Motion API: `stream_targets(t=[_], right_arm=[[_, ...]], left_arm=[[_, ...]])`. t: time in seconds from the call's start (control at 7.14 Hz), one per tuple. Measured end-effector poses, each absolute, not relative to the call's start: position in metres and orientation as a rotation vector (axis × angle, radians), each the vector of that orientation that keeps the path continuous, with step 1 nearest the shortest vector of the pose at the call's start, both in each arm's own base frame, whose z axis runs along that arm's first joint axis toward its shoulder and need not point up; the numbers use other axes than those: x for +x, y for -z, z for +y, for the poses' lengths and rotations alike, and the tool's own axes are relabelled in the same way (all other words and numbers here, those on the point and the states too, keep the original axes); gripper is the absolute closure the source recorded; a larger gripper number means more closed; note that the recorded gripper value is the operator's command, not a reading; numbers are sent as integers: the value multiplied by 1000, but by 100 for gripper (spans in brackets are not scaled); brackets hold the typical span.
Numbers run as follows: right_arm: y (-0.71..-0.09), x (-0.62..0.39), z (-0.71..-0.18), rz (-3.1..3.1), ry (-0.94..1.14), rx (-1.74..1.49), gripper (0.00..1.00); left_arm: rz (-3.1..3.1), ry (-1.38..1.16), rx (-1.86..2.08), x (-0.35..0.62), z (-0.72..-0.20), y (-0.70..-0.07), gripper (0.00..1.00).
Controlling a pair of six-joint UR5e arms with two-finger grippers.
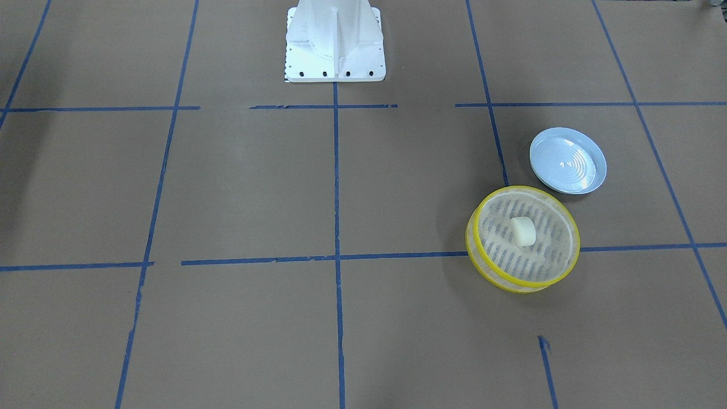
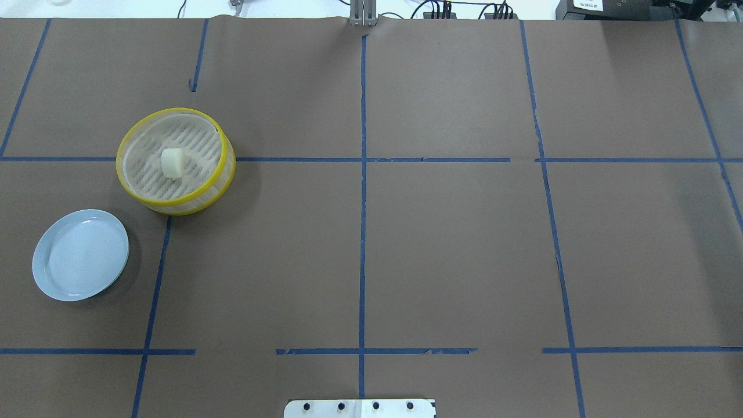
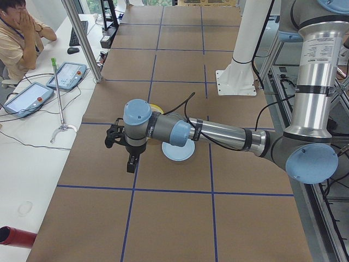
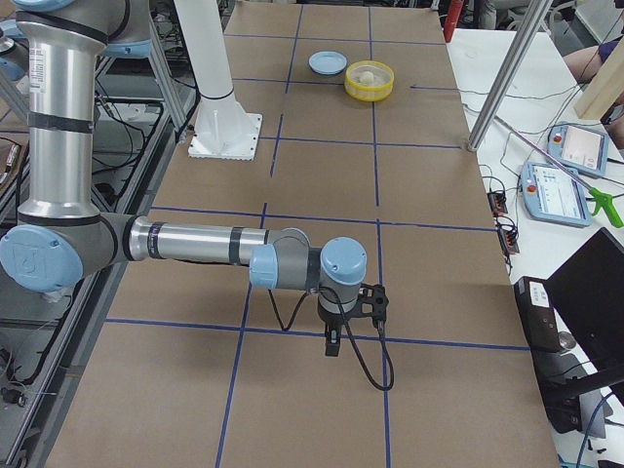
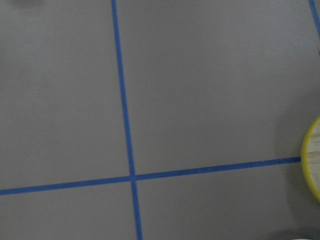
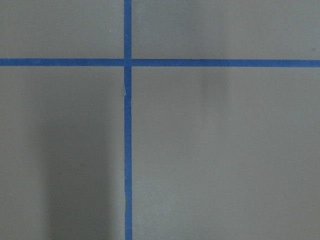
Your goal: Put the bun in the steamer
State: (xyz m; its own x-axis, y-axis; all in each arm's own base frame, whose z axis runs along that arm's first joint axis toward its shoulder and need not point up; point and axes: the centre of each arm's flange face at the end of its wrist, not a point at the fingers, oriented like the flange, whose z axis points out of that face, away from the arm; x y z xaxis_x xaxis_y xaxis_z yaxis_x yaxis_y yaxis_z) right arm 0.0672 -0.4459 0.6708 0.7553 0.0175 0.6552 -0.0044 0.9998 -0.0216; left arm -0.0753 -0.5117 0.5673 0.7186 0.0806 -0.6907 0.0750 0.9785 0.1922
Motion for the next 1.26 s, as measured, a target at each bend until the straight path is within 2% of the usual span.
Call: stream_targets(t=[0.7, 1.26], right_arm=[[-671, 67, -446, -715, -12, -19, 0], [-671, 67, -446, -715, -12, -19, 0]], left_arm=[[776, 52, 78, -85, -491, -586, 0], [777, -24, 66, -85, -474, -612, 0]])
